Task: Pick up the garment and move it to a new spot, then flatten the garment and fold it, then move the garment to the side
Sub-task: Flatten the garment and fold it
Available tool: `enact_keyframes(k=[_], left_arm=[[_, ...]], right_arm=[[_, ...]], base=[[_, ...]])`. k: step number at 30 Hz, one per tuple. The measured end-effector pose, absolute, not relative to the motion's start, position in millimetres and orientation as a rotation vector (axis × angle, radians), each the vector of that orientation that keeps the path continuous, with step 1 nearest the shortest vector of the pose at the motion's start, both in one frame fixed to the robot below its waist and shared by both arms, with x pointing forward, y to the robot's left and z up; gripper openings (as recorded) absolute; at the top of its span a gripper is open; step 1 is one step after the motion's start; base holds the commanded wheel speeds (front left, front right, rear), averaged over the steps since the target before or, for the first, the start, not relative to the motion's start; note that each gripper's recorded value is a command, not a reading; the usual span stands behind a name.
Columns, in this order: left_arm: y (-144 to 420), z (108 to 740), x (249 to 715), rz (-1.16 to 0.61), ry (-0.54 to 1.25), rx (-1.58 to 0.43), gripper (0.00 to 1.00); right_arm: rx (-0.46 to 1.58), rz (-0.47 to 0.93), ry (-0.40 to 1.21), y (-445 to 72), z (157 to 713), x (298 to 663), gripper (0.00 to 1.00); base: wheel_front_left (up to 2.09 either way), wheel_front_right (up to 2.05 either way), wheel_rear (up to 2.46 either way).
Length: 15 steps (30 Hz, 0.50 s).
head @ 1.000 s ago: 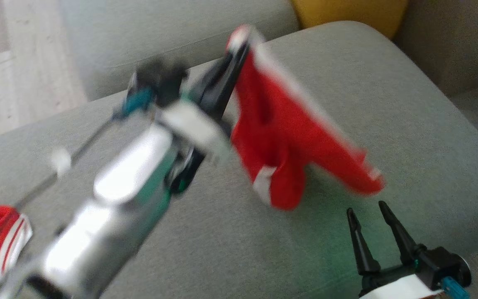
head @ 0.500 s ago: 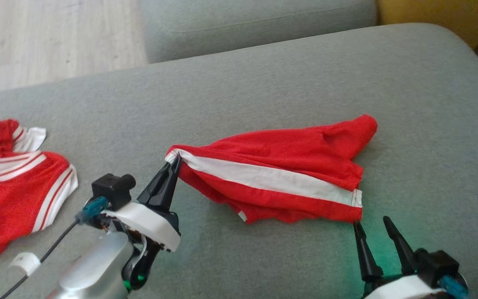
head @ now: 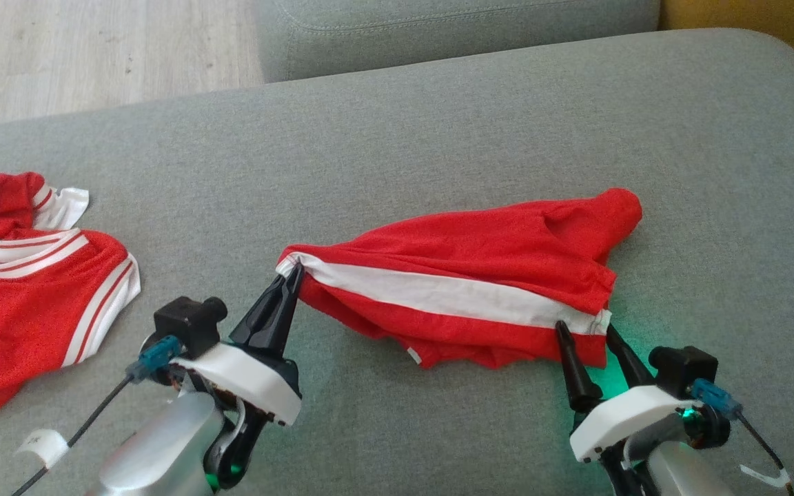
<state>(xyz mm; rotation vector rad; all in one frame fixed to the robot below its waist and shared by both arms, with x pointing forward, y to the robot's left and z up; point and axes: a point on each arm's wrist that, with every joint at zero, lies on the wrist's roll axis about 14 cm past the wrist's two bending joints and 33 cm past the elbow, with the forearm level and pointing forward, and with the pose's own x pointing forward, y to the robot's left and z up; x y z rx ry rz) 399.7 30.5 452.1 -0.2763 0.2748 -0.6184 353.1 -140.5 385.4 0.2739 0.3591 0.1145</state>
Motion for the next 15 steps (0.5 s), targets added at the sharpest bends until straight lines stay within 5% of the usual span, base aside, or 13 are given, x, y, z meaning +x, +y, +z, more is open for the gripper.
enact_keyframes(k=[4,6,7,10,11,12,15], left_arm=[[30.5,452.6,399.4,-0.620,0.271,-0.269,0.00],[30.8,453.3,399.2,-0.620,0.269,-0.268,0.00],[30.8,453.8,399.0,-0.620,0.268,-0.268,0.00],[30.9,455.2,398.2,-0.621,0.265,-0.264,0.00],[31.0,455.7,398.1,-0.621,0.263,-0.262,0.00],[31.1,456.3,397.9,-0.621,0.262,-0.260,0.00],[30.9,458.6,396.7,-0.624,0.254,-0.252,0.00]], right_arm=[[0.273,0.109,0.374,-141.7,380.9,353.5,1.00],[0.271,0.110,0.364,-142.0,383.5,356.6,0.90],[0.270,0.111,0.354,-141.9,385.6,358.2,0.64],[0.267,0.112,0.342,-142.2,389.1,361.2,0.32],[0.265,0.112,0.337,-142.5,389.9,361.1,0.09],[0.256,0.113,0.338,-143.2,389.8,360.5,0.00],[0.242,0.106,0.320,-147.0,393.9,361.4,0.00]], base=[[0.00,0.00,0.00],[0.00,0.00,0.00],[0.00,0.00,0.00],[0.00,0.00,0.00],[0.00,0.00,0.00],[0.00,0.00,0.00],[0.00,0.00,0.00]])
